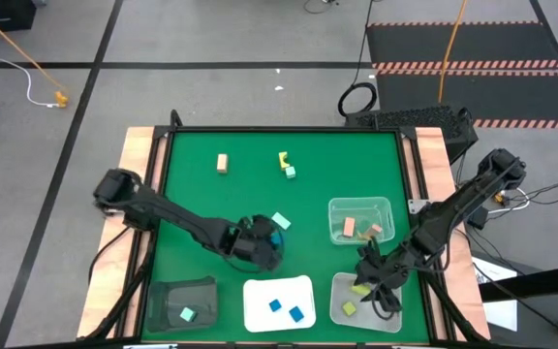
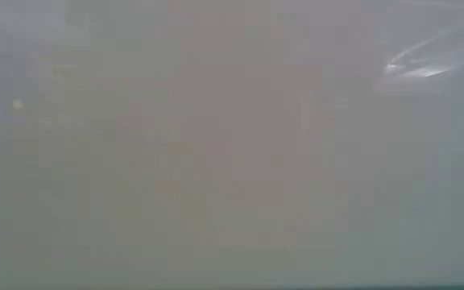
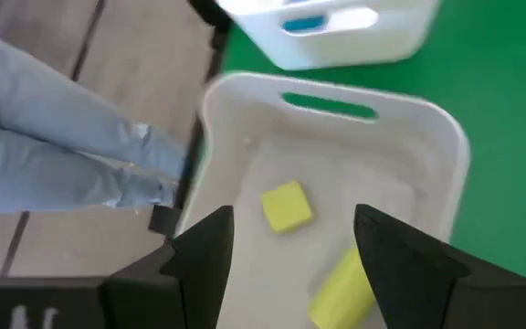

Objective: Sort & place blocks by color
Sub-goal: Put the blue block into the white bin, then put the bottom light blue block into the black bin

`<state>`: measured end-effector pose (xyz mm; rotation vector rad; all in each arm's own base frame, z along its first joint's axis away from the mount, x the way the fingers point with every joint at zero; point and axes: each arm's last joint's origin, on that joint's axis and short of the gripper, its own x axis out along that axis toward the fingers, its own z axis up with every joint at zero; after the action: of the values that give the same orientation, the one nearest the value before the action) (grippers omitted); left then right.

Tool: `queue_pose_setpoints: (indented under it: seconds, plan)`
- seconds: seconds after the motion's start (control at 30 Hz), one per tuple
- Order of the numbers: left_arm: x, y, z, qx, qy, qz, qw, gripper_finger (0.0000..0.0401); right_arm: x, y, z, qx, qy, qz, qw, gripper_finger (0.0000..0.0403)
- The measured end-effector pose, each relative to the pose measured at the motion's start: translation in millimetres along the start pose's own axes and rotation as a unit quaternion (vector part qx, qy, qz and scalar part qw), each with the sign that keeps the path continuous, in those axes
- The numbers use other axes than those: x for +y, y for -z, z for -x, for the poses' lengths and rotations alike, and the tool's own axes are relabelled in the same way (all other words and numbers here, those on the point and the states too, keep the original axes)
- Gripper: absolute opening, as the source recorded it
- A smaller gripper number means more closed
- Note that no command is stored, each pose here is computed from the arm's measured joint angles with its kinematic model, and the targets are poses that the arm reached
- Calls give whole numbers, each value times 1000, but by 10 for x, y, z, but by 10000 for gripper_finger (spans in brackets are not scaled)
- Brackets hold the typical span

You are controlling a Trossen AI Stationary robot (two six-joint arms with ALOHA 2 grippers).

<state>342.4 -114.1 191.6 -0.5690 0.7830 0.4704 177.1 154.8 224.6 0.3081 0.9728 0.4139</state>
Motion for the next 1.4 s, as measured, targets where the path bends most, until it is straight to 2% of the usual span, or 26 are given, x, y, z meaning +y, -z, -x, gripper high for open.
queue_pose_setpoints:
  seconds: [0.13, 0.27, 0.37, 0.53, 0.63, 0.73, 0.93, 1.1, 1.17, 1.3, 1.4]
  plan:
    - [-137, -12, 273, -15, 42, -2, 999, 129, -85, 69, 68, 36, 34, -27, 998, 219]
    - [-384, 15, 541, -28, 96, 6, 995, 129, -194, 153, 148, 79, 80, -59, 992, 219]
    - [-584, 138, 640, -23, 129, 23, 991, 129, -240, 175, 198, 89, 96, -84, 988, 219]
    - [-937, 401, 744, -15, 187, 19, 982, 129, -266, 122, 244, 64, 91, -96, 989, 219]
    - [-1031, 640, 640, 10, 180, -4, 984, 129, -288, 82, 249, 39, 104, -93, 989, 219]
    - [-1044, 795, 511, 36, 167, 18, 985, 129, -297, 23, 245, 5, 110, -94, 989, 219]
    - [-1039, 942, 330, 73, 150, 41, 985, 129, -290, -115, 246, -72, 112, -76, 988, 219]
    - [-1042, 912, 329, 71, 153, 47, 985, 129, -262, -233, 258, -133, 94, -79, 984, 219]
    - [-1034, 897, 318, 70, 150, 50, 985, 153, -256, -268, 263, -148, 85, -82, 982, 219]
    - [-1026, 855, 296, 70, 148, 72, 984, 240, -262, -324, 276, -171, 76, -88, 978, 219]
    - [-1019, 804, 268, 67, 148, 88, 983, 276, -270, -374, 289, -191, 68, -93, 975, 219]
